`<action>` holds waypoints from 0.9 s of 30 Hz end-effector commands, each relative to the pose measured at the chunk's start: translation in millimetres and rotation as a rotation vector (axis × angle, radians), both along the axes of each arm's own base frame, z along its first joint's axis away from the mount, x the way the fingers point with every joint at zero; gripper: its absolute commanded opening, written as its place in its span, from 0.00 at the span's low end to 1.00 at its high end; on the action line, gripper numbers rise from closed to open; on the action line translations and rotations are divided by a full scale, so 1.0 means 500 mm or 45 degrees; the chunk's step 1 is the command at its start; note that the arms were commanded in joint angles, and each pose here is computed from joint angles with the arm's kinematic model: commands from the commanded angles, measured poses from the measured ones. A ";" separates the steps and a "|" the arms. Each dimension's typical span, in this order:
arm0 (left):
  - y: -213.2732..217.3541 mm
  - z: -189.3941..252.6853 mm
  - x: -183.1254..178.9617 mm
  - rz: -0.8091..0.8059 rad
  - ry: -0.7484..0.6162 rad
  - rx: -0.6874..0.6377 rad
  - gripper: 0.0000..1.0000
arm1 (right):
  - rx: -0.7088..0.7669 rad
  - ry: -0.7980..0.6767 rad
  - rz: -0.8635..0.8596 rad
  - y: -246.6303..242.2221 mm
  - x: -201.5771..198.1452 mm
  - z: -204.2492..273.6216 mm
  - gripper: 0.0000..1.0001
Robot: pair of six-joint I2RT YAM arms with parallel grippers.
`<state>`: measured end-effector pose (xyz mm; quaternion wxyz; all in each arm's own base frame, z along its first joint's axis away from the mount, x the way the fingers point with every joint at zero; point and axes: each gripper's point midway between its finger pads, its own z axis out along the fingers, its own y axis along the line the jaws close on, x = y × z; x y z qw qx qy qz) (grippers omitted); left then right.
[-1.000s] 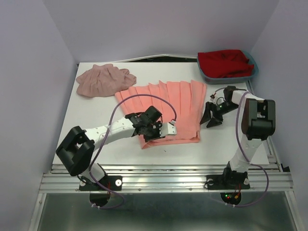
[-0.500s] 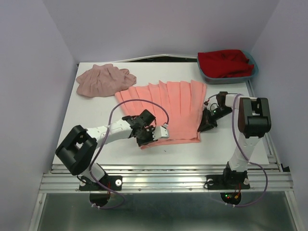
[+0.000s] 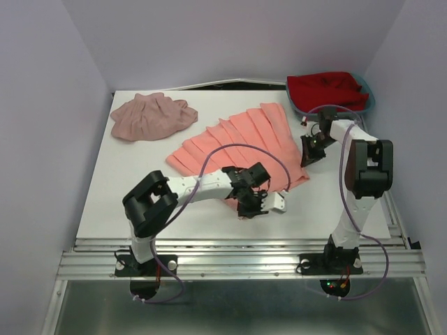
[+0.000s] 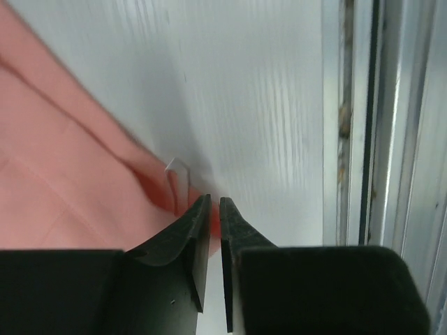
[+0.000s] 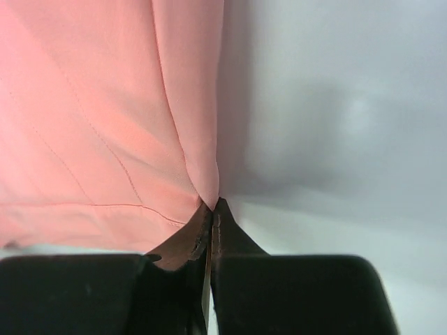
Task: Fold and stack the skirts
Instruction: Fold the skirt
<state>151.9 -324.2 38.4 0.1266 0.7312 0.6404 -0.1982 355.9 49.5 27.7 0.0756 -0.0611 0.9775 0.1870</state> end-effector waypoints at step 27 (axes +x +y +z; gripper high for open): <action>0.285 0.081 0.381 0.812 -0.506 -0.045 0.45 | -0.236 -0.315 0.312 0.153 0.058 0.026 0.50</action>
